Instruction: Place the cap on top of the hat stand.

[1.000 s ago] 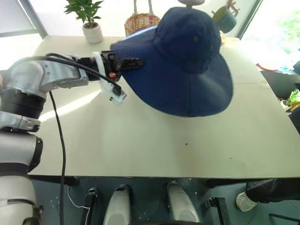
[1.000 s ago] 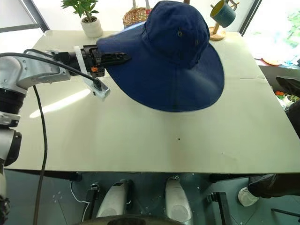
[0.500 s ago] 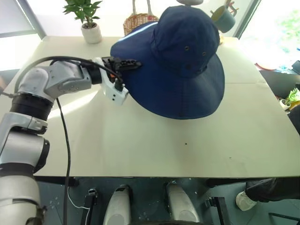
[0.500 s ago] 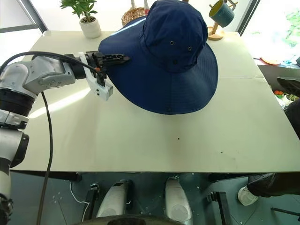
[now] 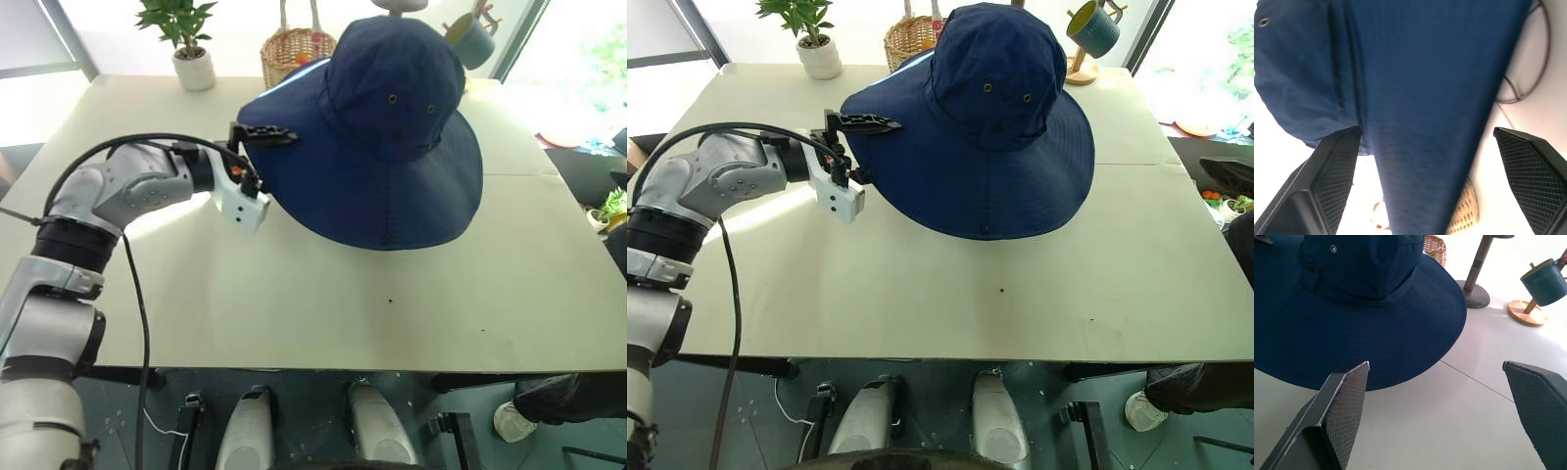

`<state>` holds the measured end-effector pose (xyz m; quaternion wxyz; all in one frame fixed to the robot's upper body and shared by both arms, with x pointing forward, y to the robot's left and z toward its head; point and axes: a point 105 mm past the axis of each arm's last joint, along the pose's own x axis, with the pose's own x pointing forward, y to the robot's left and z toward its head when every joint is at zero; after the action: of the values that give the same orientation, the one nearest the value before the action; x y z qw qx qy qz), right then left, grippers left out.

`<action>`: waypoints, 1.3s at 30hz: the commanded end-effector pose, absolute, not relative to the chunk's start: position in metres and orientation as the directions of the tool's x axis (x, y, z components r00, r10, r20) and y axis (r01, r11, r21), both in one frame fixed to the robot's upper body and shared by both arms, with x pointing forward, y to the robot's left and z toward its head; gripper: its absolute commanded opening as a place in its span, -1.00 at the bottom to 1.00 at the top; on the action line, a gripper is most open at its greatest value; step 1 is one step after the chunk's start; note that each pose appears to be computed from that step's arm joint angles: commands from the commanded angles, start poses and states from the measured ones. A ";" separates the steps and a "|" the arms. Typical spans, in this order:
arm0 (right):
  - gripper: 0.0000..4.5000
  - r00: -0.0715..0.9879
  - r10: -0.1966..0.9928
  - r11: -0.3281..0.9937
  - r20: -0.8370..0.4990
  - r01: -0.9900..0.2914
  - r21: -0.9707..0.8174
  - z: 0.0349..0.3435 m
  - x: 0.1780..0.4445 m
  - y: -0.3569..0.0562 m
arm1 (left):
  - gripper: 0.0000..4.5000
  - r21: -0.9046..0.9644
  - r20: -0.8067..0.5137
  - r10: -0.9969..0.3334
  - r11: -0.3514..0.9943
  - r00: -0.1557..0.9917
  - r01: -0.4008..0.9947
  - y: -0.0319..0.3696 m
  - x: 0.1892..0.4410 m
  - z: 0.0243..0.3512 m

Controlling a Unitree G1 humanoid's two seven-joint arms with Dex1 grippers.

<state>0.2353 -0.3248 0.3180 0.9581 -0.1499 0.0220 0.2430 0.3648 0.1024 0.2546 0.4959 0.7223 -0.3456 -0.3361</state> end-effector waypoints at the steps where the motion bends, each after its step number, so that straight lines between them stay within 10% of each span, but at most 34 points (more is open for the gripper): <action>1: 1.00 0.887 0.454 0.824 -0.085 -0.454 -0.340 0.334 0.232 -0.322 | 0.99 0.947 -0.095 -0.844 -0.239 0.528 -0.213 0.100 0.362 0.269; 5: 1.00 0.887 0.455 0.822 -0.082 -0.454 -0.343 0.335 0.232 -0.322 | 0.64 0.957 -0.089 -0.851 -0.217 0.517 -0.193 0.100 0.360 0.268; 12: 1.00 0.886 0.456 0.818 -0.083 -0.454 -0.353 0.338 0.232 -0.322 | -0.97 0.992 -0.042 -0.861 -0.096 0.507 -0.081 0.095 0.358 0.268; 33: 1.00 0.879 0.465 0.803 -0.104 -0.468 -0.368 0.338 0.235 -0.323 | -0.97 0.993 -0.013 -0.823 0.054 0.567 0.100 0.101 0.348 0.264; 39: 1.00 0.876 0.471 0.800 -0.103 -0.474 -0.369 0.338 0.236 -0.322 | 0.07 0.994 -0.012 -0.823 0.054 0.568 0.099 0.101 0.347 0.262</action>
<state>0.2399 -0.3248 0.3262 0.9519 -0.1751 0.0192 0.2506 0.3517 0.0985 0.2471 0.6597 0.5909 -0.2847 -0.3669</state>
